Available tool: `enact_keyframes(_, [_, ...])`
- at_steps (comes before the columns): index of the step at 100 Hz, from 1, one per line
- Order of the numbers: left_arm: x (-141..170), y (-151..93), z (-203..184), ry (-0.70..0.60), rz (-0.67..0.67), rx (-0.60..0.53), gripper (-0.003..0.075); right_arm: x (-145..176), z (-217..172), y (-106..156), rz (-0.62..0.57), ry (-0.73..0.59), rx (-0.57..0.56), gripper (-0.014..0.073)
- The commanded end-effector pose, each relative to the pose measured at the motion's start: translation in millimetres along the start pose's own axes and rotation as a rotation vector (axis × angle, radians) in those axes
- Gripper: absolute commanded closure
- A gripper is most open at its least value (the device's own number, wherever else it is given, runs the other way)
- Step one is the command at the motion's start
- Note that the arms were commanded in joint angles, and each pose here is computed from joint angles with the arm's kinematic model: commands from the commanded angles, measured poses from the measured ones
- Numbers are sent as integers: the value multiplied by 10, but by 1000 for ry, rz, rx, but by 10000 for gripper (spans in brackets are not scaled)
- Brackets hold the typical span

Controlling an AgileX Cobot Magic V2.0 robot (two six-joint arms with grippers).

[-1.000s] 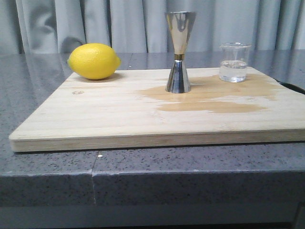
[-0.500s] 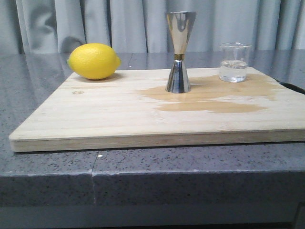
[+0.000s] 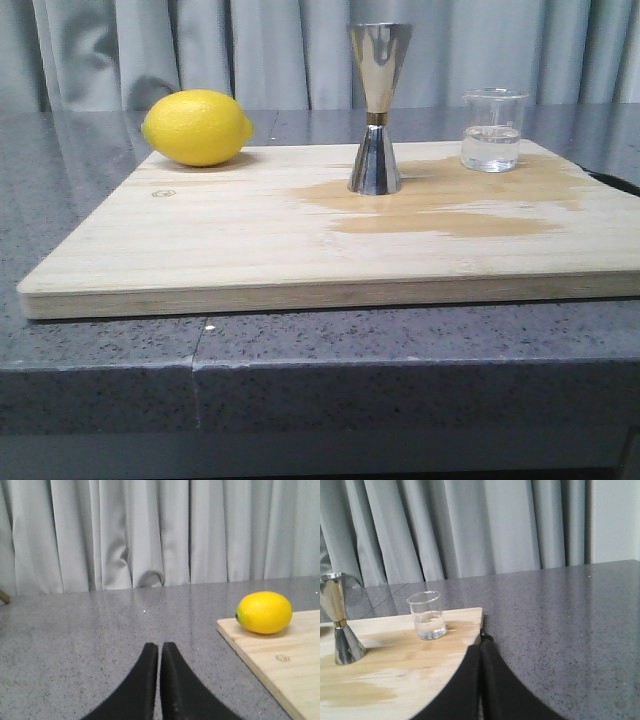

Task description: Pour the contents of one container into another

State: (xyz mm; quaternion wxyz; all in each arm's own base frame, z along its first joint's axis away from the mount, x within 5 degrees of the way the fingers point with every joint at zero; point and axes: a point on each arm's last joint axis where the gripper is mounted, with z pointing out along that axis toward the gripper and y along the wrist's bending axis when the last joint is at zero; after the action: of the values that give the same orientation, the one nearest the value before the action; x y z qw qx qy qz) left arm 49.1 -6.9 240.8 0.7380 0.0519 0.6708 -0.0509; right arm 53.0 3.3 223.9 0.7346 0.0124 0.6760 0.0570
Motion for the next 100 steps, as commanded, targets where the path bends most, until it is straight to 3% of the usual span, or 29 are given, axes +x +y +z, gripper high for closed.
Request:
enact_keyframes(1, [-329,3,-5,-49,-22,-1,739,-364,-33,33,-5,-73,-1,670])
enact_keyframes(22, [-718,13,180,116,-22,-10,739,-761,59,70,-50,29,9,670])
enact_keyframes(39, [-824,17,383,244,-22,-14,739,-957,221,83,-66,95,17,670])
enact_keyframes(100, [-765,13,552,299,-25,-12,739,-998,321,86,-66,84,16,670])
